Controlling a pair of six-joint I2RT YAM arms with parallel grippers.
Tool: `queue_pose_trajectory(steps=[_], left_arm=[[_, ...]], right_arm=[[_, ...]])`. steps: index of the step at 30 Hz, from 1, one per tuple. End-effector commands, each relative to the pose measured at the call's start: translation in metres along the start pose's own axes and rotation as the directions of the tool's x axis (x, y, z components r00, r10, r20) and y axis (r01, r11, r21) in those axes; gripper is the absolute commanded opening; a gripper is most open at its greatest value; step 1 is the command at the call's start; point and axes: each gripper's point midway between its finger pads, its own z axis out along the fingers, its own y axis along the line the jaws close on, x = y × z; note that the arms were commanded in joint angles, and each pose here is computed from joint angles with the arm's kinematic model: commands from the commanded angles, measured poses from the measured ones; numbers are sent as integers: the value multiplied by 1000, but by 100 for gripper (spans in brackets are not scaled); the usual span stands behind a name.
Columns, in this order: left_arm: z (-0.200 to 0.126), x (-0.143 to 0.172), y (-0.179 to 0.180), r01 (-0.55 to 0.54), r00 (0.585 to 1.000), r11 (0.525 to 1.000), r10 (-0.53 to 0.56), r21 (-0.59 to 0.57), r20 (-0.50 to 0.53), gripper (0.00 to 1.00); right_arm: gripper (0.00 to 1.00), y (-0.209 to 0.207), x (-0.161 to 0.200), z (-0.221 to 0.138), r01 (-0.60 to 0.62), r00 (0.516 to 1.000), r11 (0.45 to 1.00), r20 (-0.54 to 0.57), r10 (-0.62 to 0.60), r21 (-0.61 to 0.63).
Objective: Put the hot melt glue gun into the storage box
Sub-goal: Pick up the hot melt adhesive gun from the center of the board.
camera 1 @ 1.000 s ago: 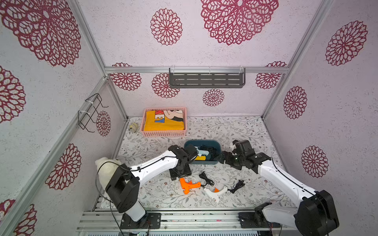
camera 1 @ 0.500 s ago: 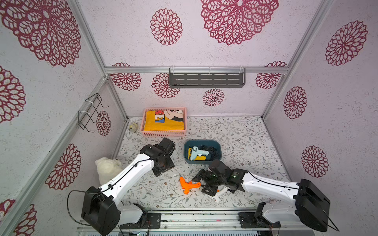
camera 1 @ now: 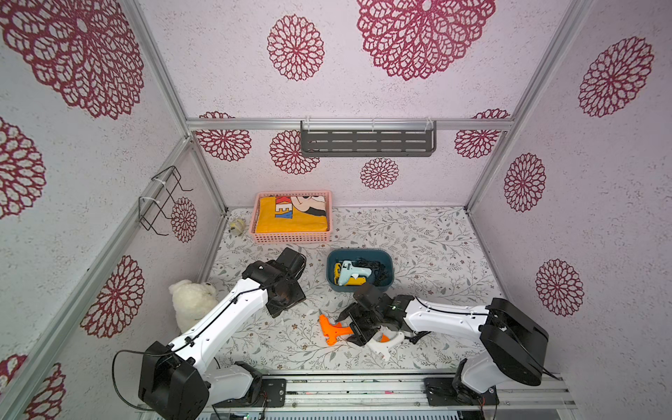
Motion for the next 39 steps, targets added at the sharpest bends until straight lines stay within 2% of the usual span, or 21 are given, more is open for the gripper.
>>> queue_pose_trajectory(steps=[1,3,5,7,8,16,22,24,28,31,35,39], left_arm=[[-2,-4,3,2,1000,1000,-2,-8,5,64],[-3,-4,1,-2,1000,1000,2,-9,2,64],[-4,-6,0,-3,1000,1000,3,-10,1,64],[-5,-7,0,-2,1000,1000,2,-12,3,64],[-5,-8,0,-1,1000,1000,1,-12,2,63],[-10,-11,-1,12,1000,1000,-12,-8,8,63],[-14,-13,1,13,1000,1000,-12,-15,12,63],[-13,-14,1,14,1000,1000,-14,-16,11,62],[-13,-15,1,13,1000,1000,-12,-19,12,61],[-12,-16,0,13,1000,1000,-12,-21,9,61],[-10,-16,-2,8,1000,1000,-8,-23,2,61],[-11,-17,-1,1,1000,999,-1,-32,2,60]], right_arm=[[63,-3,-8,-3,-57,997,997,61,55,43],[55,-7,-15,-2,-87,993,994,90,81,62],[53,-10,-22,0,-102,989,991,116,92,85],[45,-14,-29,2,-116,984,986,149,98,117],[45,-15,-31,3,-120,982,985,159,100,126],[53,-9,-52,8,-137,966,982,235,103,132],[52,-5,-57,16,-125,967,980,240,86,152],[46,-8,-57,18,-116,969,980,236,75,164],[20,-18,-59,18,-110,971,977,231,66,183],[7,-28,-59,15,-109,972,975,225,65,193],[2,-27,-57,1,-39,977,978,211,-5,204],[0,-11,-52,-24,143,965,962,182,-187,232]])
